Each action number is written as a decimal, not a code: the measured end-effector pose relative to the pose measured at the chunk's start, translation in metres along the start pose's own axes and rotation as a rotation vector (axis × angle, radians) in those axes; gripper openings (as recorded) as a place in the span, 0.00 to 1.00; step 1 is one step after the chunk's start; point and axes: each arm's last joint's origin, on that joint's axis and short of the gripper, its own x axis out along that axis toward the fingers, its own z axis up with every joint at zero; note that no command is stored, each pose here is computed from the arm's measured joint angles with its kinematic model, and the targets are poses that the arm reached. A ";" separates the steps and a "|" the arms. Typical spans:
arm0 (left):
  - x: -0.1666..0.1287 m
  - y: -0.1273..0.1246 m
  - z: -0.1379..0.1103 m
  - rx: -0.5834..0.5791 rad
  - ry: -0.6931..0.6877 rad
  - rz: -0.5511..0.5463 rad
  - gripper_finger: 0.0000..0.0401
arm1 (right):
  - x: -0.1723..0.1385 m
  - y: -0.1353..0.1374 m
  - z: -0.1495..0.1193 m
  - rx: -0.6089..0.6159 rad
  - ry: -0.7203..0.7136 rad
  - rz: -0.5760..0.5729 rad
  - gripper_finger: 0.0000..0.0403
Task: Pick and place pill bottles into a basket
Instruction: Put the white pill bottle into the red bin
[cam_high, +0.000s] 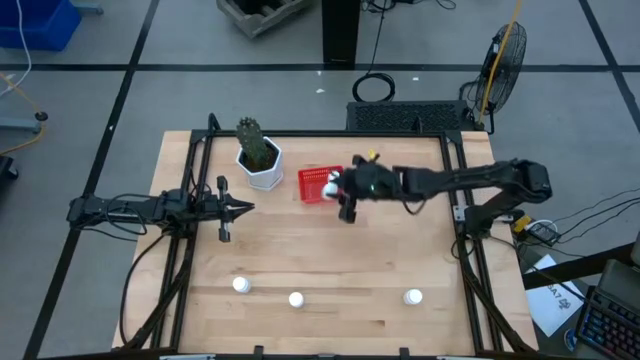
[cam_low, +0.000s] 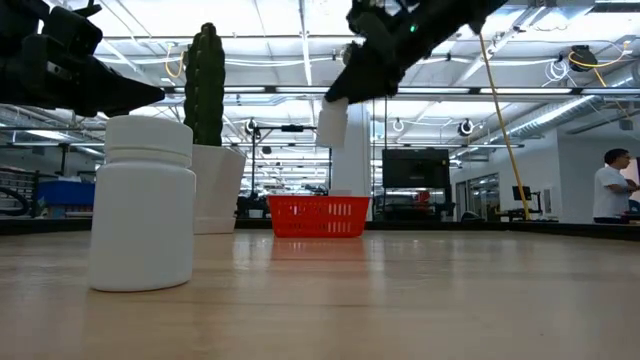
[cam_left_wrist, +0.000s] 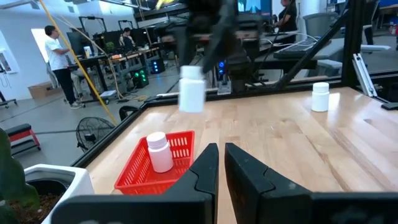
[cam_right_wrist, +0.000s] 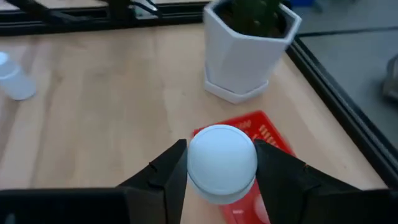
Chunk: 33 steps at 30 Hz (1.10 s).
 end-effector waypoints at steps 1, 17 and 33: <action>0.000 0.000 0.000 0.000 0.000 0.000 0.09 | 0.003 -0.006 -0.001 0.010 0.009 -0.011 0.38; 0.000 0.000 0.000 0.000 0.000 0.000 0.09 | 0.022 -0.047 -0.049 0.124 0.038 -0.010 0.38; 0.000 0.000 0.000 0.000 0.000 -0.001 0.09 | 0.024 -0.052 -0.059 0.155 0.028 -0.021 0.38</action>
